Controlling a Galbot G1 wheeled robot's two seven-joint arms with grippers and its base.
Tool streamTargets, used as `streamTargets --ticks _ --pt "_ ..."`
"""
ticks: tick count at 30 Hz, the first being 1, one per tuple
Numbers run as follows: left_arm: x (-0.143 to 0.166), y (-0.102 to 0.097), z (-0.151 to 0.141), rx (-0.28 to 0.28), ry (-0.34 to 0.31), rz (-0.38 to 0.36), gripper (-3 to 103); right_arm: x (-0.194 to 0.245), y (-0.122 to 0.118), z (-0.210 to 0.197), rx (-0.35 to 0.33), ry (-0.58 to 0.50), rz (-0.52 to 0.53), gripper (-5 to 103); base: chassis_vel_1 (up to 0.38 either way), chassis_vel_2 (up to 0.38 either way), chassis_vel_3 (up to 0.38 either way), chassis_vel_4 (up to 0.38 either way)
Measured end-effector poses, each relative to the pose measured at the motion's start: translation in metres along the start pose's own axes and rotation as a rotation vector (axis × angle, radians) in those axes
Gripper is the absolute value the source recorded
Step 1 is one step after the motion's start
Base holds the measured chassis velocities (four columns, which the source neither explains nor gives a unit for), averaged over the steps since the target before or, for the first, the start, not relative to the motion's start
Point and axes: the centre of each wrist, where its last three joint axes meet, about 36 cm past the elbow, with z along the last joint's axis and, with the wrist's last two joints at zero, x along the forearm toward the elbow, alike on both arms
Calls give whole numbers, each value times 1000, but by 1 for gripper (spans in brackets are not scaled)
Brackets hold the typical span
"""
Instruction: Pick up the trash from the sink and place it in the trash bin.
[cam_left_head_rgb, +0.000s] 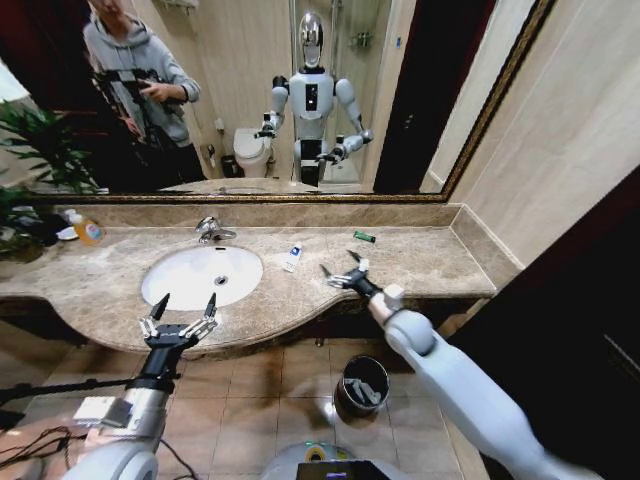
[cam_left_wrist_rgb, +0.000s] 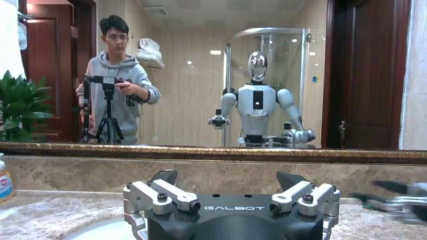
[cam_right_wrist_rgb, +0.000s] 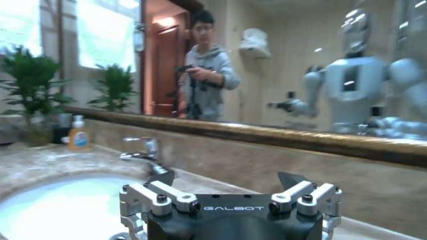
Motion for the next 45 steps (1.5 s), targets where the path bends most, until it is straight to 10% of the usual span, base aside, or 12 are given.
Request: streamTargets --ticks 17,45 --pt "0 0 0 0 0 0 100 -138 39 38 77 34 22 100 0 0 0 0" --pt "0 0 0 0 0 0 100 -196 -10 61 166 240 176 102 0 0 0 0"
